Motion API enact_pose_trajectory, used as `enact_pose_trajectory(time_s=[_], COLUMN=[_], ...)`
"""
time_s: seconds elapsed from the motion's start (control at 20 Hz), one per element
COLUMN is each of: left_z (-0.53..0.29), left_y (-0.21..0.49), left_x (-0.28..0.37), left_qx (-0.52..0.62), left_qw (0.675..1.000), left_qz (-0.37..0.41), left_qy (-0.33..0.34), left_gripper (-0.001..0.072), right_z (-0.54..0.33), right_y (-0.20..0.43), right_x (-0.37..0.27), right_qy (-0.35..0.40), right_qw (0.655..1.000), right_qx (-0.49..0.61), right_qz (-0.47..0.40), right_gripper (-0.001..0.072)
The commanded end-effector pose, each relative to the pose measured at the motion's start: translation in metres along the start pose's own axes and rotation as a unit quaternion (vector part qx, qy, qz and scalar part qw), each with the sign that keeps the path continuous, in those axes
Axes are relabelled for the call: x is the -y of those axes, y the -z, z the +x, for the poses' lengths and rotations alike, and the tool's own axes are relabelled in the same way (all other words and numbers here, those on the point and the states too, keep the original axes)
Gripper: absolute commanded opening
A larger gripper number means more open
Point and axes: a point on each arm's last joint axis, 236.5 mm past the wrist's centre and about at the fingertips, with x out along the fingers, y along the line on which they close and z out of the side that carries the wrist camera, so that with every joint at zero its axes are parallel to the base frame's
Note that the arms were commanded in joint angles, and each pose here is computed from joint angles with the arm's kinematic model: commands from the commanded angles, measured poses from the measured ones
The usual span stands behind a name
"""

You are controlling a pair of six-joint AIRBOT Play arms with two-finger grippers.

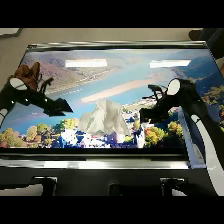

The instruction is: Fold the shirts.

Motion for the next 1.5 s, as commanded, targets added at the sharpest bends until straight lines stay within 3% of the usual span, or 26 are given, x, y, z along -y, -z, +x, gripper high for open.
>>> enact_pose_trajectory(time_s=[0.0, 0.05, 0.25, 0.3, 0.4, 0.45, 0.5, 0.55, 0.7, 0.95, 1.0, 1.05, 1.15, 1.2, 1.45], left_z=[0.051, 0.063, 0.094, 0.099, 0.108, 0.112, 0.115, 0.118, 0.119, 0.119, 0.118, 0.118, 0.117, 0.116, 0.055], left_y=[0.025, 0.030, 0.036, 0.033, 0.028, 0.025, 0.021, 0.016, 0.008, 0.018, 0.021, 0.022, 0.023, 0.023, -0.019], left_x=[-0.031, -0.034, -0.033, -0.030, -0.024, -0.022, -0.021, -0.019, -0.020, -0.016, -0.015, -0.014, -0.013, -0.013, -0.003], left_qx=[-0.013, -0.017, -0.034, -0.029, -0.022, -0.018, -0.011, -0.002, 0.015, -0.006, -0.011, -0.015, -0.015, -0.014, 0.068], left_qw=[0.999, 0.998, 0.998, 0.998, 0.998, 0.998, 0.998, 0.997, 0.996, 0.998, 0.998, 0.998, 0.998, 0.998, 0.998], left_qz=[-0.051, -0.053, -0.052, -0.052, -0.057, -0.060, -0.065, -0.073, -0.085, -0.067, -0.060, -0.060, -0.059, -0.058, -0.006], left_qy=[-0.013, -0.017, -0.022, -0.018, -0.009, -0.004, 0.000, 0.002, -0.003, 0.002, 0.004, 0.005, 0.005, 0.006, -0.011], left_gripper=[0.0601, 0.0600, 0.0601, 0.0601, 0.0600, 0.0570, 0.0463, 0.0401, 0.0040, 0.0027, 0.0027, 0.0026, 0.0027, 0.0027, 0.0023], right_z=[0.034, 0.040, 0.064, 0.069, 0.076, 0.079, 0.082, 0.085, 0.096, 0.130, 0.135, 0.138, 0.139, 0.138, 0.081], right_y=[0.023, 0.028, 0.026, 0.022, 0.018, 0.016, 0.014, 0.011, 0.007, 0.005, 0.001, -0.003, -0.011, -0.013, -0.032], right_x=[-0.003, -0.003, -0.012, -0.020, -0.031, -0.034, -0.035, -0.036, -0.047, -0.071, -0.074, -0.075, -0.074, -0.075, -0.057], right_qy=[-0.032, -0.035, -0.073, -0.094, -0.128, -0.138, -0.143, -0.147, -0.185, -0.208, -0.204, -0.199, -0.196, -0.198, -0.162], right_qw=[0.998, 0.998, 0.996, 0.994, 0.990, 0.989, 0.987, 0.986, 0.976, 0.968, 0.968, 0.967, 0.965, 0.965, 0.979], right_qx=[-0.044, -0.051, -0.034, -0.023, -0.008, -0.002, 0.005, 0.012, 0.006, -0.017, -0.011, -0.002, 0.013, 0.017, 0.080], right_qz=[0.010, 0.014, 0.038, 0.041, 0.054, 0.061, 0.068, 0.077, 0.114, 0.137, 0.148, 0.156, 0.171, 0.174, 0.093], right_gripper=[0.0591, 0.0630, 0.0636, 0.0673, 0.0680, 0.0681, 0.0682, 0.0687, 0.0693, 0.0693, 0.0667, 0.0541, 0.0077, 0.0047, 0.0042])
